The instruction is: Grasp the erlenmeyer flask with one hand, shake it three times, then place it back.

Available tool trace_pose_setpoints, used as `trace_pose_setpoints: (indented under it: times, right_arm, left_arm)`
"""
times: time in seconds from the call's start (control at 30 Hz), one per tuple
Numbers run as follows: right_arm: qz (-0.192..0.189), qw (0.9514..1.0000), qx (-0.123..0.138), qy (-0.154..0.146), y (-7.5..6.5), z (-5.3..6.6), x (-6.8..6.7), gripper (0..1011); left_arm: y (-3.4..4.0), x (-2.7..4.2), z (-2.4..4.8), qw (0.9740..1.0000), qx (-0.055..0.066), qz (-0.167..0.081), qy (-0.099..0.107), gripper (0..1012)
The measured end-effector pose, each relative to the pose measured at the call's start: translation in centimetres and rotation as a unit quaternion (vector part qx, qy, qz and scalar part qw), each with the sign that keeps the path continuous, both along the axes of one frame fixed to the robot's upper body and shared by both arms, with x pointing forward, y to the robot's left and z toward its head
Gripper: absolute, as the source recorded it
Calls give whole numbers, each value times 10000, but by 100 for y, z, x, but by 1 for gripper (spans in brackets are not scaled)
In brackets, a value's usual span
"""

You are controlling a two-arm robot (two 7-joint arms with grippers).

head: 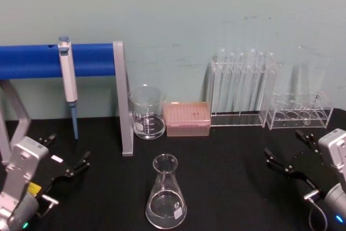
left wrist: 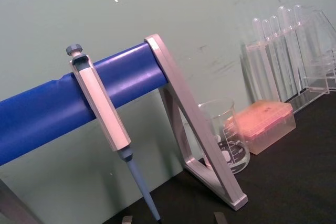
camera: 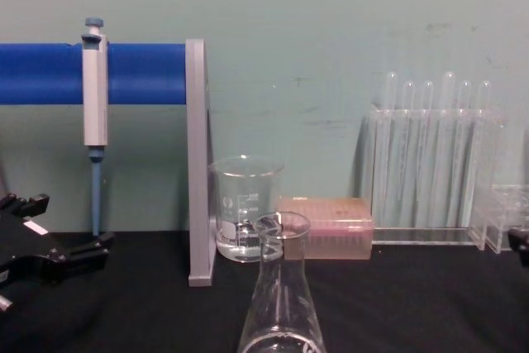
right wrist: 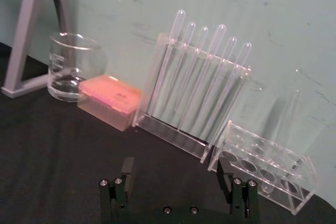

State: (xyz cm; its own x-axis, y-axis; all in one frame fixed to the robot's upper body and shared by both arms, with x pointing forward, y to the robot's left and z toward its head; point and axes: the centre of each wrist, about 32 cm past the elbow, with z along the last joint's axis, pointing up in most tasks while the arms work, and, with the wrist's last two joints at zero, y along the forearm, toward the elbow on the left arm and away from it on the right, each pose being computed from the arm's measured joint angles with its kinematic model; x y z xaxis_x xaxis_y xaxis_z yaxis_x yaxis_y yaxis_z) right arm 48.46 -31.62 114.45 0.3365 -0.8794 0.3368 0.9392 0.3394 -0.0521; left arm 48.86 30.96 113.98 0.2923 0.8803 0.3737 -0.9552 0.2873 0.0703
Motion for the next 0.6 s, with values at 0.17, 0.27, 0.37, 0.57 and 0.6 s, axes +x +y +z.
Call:
trace_pose_setpoints:
  times: [0.17, 0.27, 0.37, 0.57, 0.6]
  right_arm:
    - [187, 9997, 138, 26, -37, 26, -43, 1000]
    - [382, 9991, 175, 58, -48, 46, -78, 1000]
    - [649, 9976, 207, 79, -37, 67, -114, 1000]
    - [1247, 9915, 363, 113, 50, 88, -165, 1000]
    - [1373, 9896, 417, 119, 78, 88, -170, 1000]
  left_arm:
    - [0, 0, 0, 10000, 0, 0, 0, 1001]
    - [0, 0, 0, 10000, 0, 0, 0, 1001]
    - [0, 0, 0, 10000, 0, 0, 0, 1001]
    - [0, 0, 0, 10000, 0, 0, 0, 1001]
    - [0, 0, 0, 10000, 0, 0, 0, 1001]
